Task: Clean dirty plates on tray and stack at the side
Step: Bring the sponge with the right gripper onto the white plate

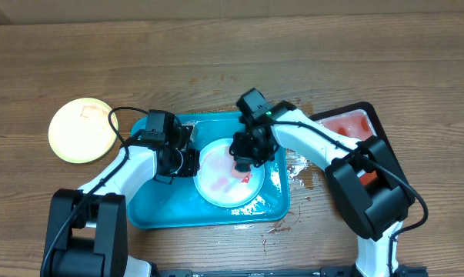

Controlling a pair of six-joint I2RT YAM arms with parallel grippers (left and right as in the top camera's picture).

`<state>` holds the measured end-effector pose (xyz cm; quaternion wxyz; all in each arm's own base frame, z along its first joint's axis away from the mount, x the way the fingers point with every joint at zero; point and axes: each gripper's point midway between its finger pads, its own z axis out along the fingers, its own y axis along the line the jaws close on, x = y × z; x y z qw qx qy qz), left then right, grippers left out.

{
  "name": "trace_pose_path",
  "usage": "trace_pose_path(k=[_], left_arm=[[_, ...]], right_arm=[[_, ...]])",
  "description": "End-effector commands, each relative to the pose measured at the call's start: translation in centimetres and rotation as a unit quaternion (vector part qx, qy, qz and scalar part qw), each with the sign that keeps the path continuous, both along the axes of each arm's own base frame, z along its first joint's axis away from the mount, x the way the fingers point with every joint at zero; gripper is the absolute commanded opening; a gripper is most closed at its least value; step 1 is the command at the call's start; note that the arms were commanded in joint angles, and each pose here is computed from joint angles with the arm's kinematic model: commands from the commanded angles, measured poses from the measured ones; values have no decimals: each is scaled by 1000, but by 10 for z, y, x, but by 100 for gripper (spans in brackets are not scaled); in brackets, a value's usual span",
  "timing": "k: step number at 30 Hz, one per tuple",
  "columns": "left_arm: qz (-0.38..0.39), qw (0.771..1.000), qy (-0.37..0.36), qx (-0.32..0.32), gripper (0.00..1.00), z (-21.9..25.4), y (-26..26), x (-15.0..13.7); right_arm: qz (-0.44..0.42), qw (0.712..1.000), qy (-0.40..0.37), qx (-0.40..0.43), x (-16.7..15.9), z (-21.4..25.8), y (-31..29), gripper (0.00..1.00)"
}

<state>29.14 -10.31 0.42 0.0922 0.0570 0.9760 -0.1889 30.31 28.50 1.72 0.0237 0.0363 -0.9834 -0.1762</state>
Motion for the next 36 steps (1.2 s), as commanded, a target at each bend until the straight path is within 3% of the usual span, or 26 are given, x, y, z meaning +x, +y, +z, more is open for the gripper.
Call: trace_pose_path(k=[1, 8, 13, 21, 28, 36], left_arm=[[-5, 1000, 13, 1, 4, -7, 0, -6], [-5, 1000, 13, 1, 4, -7, 0, -6], [-5, 1000, 13, 1, 4, -7, 0, -6], [-5, 1000, 24, 3, 4, -8, 1, -11], [5, 1000, 28, 6, 4, -9, 2, -11], [18, 999, 29, 17, 4, -10, 6, -10]], right_arm=[[67, 990, -96, -83, 22, 3, -5, 4], [133, 988, -51, -66, -26, -10, 27, 4], [126, 992, -22, -17, -47, -13, 60, 4], [56, 998, -34, 5, -12, -37, 65, 4], [-47, 992, -45, -104, 38, -61, -17, 4], [-125, 983, 6, -137, 50, -54, -69, 4]])
